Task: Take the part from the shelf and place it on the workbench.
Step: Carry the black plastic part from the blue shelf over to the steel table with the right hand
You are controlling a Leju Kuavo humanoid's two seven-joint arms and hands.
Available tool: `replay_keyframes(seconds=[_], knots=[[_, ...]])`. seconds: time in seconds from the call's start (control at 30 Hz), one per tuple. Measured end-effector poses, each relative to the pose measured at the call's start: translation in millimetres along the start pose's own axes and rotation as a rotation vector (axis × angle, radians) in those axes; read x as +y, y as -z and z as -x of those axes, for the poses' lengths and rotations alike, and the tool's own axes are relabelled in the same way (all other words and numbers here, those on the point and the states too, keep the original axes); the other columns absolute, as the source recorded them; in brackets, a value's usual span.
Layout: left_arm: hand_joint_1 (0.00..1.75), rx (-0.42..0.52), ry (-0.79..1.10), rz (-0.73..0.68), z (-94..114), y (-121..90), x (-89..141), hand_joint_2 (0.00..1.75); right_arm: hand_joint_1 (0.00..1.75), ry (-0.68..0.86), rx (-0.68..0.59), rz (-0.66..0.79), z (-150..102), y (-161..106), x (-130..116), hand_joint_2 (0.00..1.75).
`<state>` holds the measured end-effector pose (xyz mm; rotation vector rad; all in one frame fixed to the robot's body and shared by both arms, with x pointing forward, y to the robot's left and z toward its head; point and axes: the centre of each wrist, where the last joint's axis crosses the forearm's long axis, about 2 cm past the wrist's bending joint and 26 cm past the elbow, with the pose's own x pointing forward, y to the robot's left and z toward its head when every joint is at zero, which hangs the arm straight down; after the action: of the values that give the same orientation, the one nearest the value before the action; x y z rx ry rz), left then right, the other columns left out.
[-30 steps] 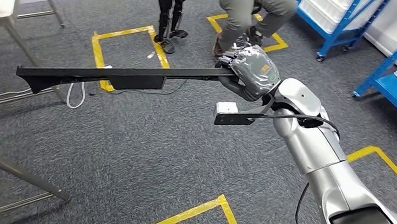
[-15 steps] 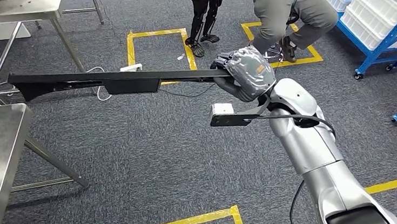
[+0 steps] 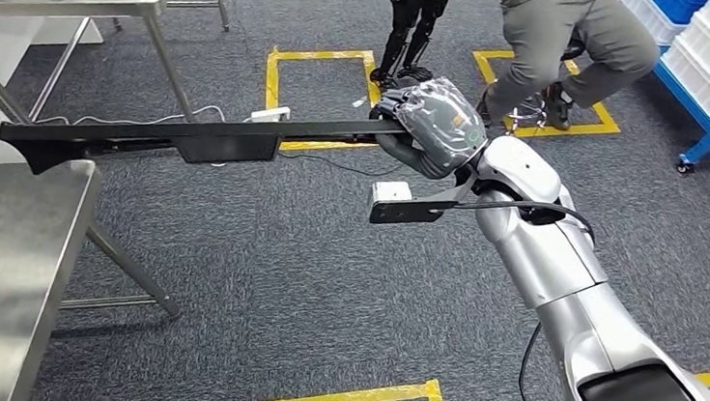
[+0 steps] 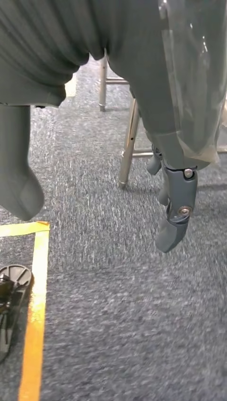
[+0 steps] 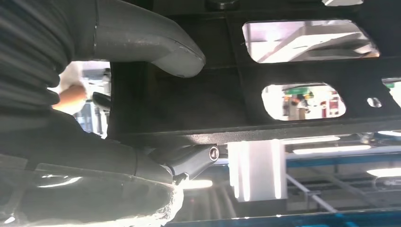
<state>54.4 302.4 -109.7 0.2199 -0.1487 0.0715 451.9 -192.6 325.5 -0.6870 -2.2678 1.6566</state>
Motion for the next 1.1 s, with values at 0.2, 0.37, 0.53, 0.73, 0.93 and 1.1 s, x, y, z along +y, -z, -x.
replay_keyframes(seconds=[0.2,0.37,0.53,0.73,0.93,1.1], knots=[[0.00,-0.005,0.001,0.000,-1.9,0.1,0.4,1.75,1.75,0.005,0.012,-0.016,3.0,-6.7,5.1,1.75],[0.00,0.004,0.061,0.098,-0.3,-0.2,-2.7,1.75,1.75,-0.001,0.004,-0.020,4.5,-7.5,4.4,1.75],[0.00,0.102,0.174,0.180,3.5,-2.6,-13.4,1.75,1.75,0.001,-0.024,-0.016,0.1,-1.4,4.7,1.75],[0.00,0.114,0.143,0.137,3.0,-3.5,-17.0,1.75,1.75,0.007,-0.018,-0.021,0.9,-5.3,7.9,1.75],[0.00,0.080,0.071,0.105,0.8,-2.3,-11.8,1.75,1.75,0.005,0.001,-0.019,5.7,-9.6,5.3,1.75],[0.00,0.077,0.069,0.082,-0.3,-1.6,-8.7,1.75,1.75,-0.001,0.015,-0.018,10.6,-13.3,0.8,1.75]])
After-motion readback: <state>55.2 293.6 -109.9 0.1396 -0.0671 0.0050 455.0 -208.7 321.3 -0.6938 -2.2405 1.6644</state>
